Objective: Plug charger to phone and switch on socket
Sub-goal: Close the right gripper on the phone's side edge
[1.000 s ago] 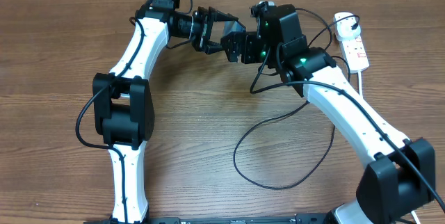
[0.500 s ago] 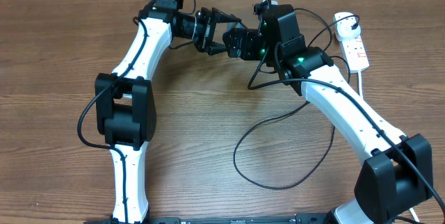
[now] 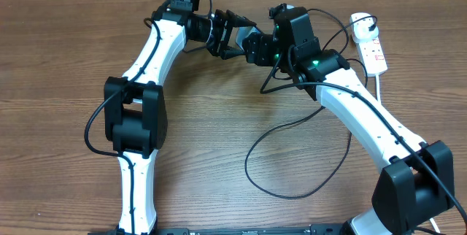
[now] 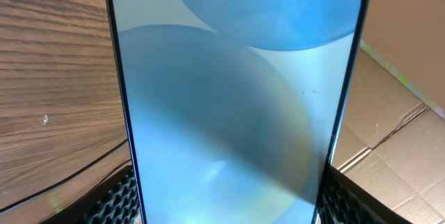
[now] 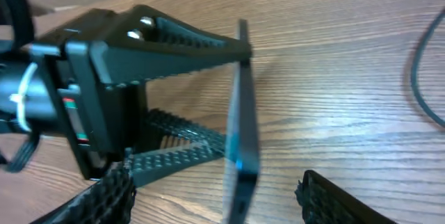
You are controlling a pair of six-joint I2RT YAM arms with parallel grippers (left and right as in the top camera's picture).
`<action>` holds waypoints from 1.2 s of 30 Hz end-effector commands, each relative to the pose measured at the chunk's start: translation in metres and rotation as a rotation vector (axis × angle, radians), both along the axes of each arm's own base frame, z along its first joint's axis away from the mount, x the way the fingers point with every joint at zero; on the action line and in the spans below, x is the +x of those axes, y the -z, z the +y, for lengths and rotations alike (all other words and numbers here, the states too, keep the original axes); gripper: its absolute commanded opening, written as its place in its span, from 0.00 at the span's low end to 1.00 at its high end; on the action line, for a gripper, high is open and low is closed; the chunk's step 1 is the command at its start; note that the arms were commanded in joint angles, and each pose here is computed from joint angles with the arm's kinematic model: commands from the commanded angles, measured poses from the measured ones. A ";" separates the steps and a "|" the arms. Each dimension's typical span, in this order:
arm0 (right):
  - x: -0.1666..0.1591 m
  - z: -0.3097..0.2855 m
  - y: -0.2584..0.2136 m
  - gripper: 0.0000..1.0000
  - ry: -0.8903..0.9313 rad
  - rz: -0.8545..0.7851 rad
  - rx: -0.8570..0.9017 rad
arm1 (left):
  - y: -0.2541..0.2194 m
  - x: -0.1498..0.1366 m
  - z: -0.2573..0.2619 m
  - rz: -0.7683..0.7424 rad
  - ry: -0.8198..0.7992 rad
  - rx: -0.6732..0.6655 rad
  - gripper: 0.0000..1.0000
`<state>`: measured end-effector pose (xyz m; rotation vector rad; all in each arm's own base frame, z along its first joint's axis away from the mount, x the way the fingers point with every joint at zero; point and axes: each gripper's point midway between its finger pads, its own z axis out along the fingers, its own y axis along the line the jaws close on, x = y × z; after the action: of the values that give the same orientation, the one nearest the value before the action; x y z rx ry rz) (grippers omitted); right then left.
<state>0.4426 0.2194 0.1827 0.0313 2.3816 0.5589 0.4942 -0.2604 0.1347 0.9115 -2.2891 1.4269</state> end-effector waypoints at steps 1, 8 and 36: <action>0.008 -0.006 -0.012 0.74 0.069 -0.028 0.001 | -0.011 0.004 -0.004 -0.048 0.019 -0.017 0.63; 0.009 -0.005 -0.010 0.72 0.068 -0.023 0.001 | -0.012 0.003 -0.004 -0.046 0.022 -0.021 0.63; 0.017 -0.001 0.006 0.58 0.091 -0.003 0.016 | -0.007 0.000 -0.013 -0.043 0.024 0.005 0.63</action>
<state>0.4540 0.2154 0.1618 0.1457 2.3993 0.5290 0.4956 -0.2609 0.1304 0.9313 -2.3185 1.4062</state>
